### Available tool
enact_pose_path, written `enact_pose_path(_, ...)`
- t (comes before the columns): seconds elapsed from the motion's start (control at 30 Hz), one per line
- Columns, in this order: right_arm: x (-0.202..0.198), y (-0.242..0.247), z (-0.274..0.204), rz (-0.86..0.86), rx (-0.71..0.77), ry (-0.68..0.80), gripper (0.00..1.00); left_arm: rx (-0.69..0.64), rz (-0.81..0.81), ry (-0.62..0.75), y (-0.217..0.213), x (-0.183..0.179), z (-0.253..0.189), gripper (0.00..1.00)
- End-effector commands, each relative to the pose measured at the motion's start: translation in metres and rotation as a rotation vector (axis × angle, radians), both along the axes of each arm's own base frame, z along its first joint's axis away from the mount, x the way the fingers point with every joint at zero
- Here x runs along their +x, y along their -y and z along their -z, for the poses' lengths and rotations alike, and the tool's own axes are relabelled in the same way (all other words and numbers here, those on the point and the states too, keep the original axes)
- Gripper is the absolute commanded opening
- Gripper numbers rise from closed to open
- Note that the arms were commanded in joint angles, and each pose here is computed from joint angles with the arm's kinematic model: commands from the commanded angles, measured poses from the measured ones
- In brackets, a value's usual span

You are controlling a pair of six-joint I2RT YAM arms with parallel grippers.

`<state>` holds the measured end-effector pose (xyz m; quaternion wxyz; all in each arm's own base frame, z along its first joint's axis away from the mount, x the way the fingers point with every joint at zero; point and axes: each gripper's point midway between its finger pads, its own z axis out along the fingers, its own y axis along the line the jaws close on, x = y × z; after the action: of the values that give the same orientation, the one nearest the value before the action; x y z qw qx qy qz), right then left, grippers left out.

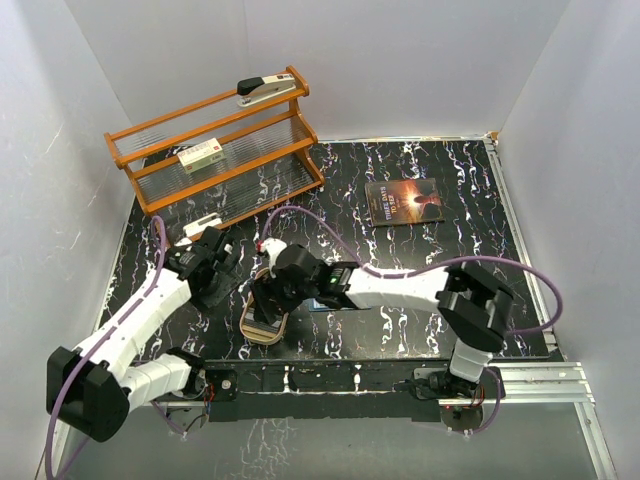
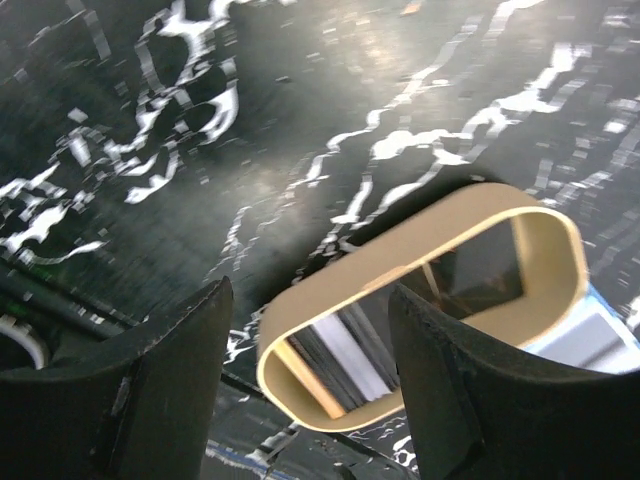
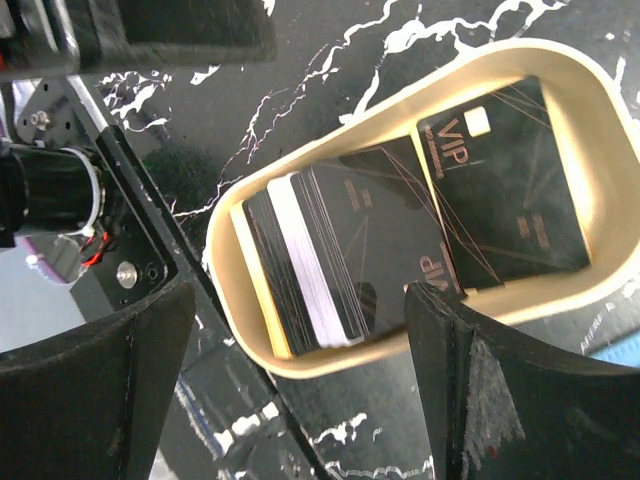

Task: Put the credit cards into the card holder
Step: Pick up the credit card from the storage box.

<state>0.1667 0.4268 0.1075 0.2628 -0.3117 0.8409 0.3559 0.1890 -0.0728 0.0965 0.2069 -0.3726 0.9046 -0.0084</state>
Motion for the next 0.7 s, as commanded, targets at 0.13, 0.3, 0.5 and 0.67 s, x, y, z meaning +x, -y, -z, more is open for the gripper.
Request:
enact_pose_path(0.13,0.001,-0.038,0.017,-0.124,-0.046,0.072,0.85,0.087,-0.228,-0.188,-0.03,-0.048,0.015,0.62)
enact_pose_path(0.3,0.001,-0.043,0.037,-0.137,-0.079,0.057,0.85,0.016,-0.271,-0.166,-0.028,-0.053,0.024,0.62)
enact_pose_path(0.5,-0.005,-0.044,0.051,-0.156,-0.089,0.02,0.81,-0.001,-0.288,-0.167,-0.029,-0.054,0.026,0.62)
enact_pose_path(0.67,-0.007,-0.044,0.043,-0.149,-0.053,0.019,0.69,-0.035,-0.294,-0.167,-0.025,-0.056,0.033,0.62)
